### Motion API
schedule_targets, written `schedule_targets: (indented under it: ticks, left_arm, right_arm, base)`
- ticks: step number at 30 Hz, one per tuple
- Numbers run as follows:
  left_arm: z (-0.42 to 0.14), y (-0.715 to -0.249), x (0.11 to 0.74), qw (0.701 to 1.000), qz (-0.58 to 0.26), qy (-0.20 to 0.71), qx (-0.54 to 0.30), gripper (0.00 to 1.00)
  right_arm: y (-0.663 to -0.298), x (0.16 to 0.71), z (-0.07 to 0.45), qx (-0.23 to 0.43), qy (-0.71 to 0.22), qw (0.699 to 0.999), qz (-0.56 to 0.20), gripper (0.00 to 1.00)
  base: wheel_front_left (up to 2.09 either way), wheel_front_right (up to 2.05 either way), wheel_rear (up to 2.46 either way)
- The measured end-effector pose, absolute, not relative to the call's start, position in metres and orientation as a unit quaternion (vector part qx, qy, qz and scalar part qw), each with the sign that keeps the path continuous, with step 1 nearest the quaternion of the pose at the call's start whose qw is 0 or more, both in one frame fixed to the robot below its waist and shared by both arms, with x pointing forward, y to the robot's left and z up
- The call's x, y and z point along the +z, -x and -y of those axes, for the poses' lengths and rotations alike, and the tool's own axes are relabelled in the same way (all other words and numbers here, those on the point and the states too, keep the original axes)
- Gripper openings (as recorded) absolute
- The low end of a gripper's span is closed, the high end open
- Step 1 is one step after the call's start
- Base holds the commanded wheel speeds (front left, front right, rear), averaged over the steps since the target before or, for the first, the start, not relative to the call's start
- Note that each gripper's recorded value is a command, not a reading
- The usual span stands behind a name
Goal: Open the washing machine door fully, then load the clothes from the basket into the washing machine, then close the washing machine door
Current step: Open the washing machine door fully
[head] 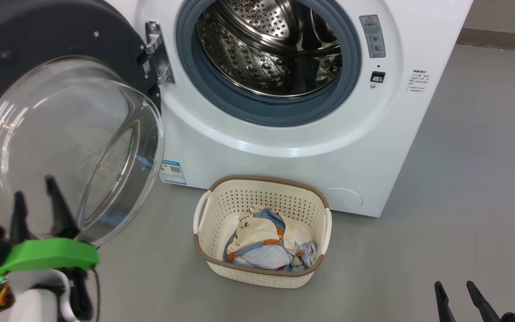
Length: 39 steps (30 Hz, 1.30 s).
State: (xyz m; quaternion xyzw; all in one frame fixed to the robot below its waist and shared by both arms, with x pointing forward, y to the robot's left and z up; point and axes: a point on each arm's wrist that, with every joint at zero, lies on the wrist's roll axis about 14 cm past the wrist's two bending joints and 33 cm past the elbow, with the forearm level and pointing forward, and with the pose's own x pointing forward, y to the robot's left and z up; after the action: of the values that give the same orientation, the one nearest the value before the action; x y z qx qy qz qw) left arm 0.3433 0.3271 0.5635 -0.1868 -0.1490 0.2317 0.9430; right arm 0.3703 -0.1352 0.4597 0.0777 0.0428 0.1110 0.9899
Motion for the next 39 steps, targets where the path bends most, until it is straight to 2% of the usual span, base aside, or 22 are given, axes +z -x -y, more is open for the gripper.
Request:
schedule_targets:
  ticks: [8,17,29,39]
  left_arm:
    - [-0.254,-0.357,0.577,0.971,0.143,0.156,0.113,1.00]
    - [-0.194,-0.359,0.548,0.984,0.088,0.156,0.010,1.00]
    - [-0.163,-0.355,0.497,0.986,0.021,0.163,-0.035,1.00]
    - [-0.169,-0.346,0.473,0.987,-0.012,0.156,-0.026,1.00]
  right_arm:
    - [-0.364,0.463,0.147,0.092,-0.082,0.992,-0.036,1.00]
    - [-0.352,0.469,0.168,0.060,-0.085,0.994,-0.025,1.00]
    - [-0.334,0.475,0.187,0.029,-0.087,0.996,-0.011,1.00]
    - [-0.329,0.484,0.196,0.014,-0.089,0.996,0.005,1.00]
  base:
    - [0.00,0.00,0.00]
    - [0.00,0.00,0.00]
    - [0.00,0.00,0.00]
    - [0.00,0.00,0.00]
